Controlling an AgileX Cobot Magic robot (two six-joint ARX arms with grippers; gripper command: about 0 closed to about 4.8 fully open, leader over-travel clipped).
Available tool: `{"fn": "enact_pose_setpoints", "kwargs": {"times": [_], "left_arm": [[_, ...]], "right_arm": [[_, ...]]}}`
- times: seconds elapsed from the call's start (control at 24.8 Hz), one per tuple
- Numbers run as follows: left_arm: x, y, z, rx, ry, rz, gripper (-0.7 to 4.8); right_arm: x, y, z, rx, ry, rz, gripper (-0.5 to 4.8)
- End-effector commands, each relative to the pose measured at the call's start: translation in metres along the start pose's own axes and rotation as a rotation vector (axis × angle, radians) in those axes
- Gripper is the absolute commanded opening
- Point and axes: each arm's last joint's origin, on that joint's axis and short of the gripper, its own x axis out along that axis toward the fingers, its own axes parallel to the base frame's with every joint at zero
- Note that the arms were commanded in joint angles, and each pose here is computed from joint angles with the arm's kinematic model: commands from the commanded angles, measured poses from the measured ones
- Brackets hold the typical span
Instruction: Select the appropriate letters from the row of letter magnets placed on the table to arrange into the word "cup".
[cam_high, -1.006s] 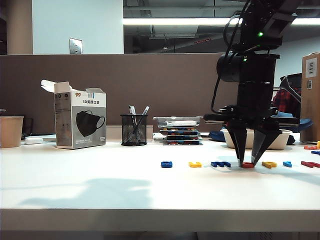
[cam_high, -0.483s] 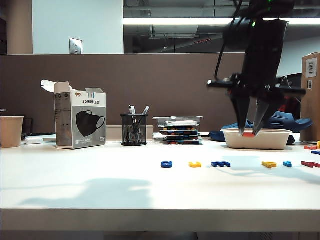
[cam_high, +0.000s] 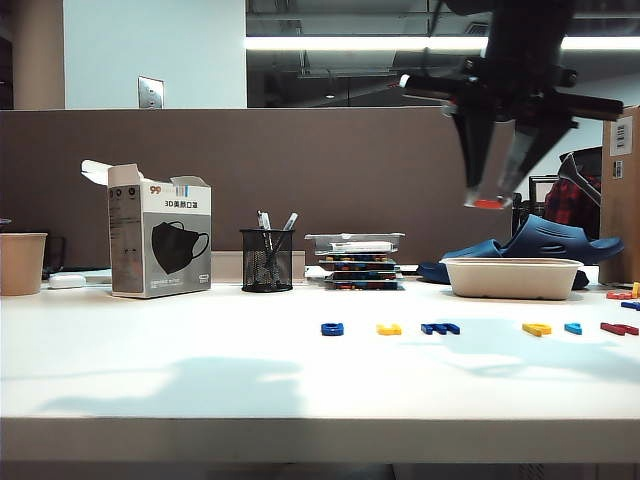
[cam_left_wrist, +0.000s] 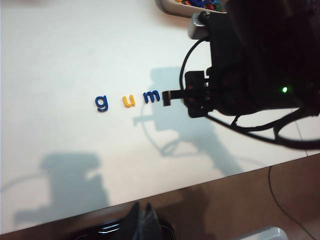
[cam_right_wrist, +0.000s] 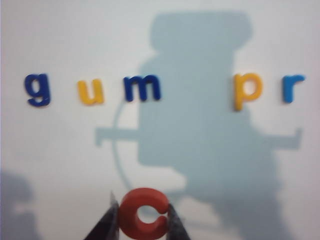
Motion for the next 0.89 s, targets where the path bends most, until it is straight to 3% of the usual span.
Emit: {"fn": "enact_pose_setpoints", "kwargs": {"times": [0.04, 0.28, 0.48, 0.89], "left_arm": [[-0.002, 0.000, 0.001, 0.000, -0.013, -0.002, -0.05], [-0.002, 0.000, 0.001, 0.000, -0.013, -0.002, -0.05], [-0.002, 0.000, 0.001, 0.000, -0.013, -0.002, -0.05], [-0.002, 0.000, 0.001, 0.000, -0.013, -0.002, -0.05]], "right_arm": [[-0.001, 0.014, -0.009, 0.015, 0.000, 0.014, 1.04], [0.020, 0.058, -0.045, -0.033, -0.021, 0.046, 1.04], [0.049, 0.064, -0.062, -0.036, 0.006, 0.048, 1.04], [0.114, 0.066, -0.071, -0.055, 0.143, -0.062, 1.04]]}}
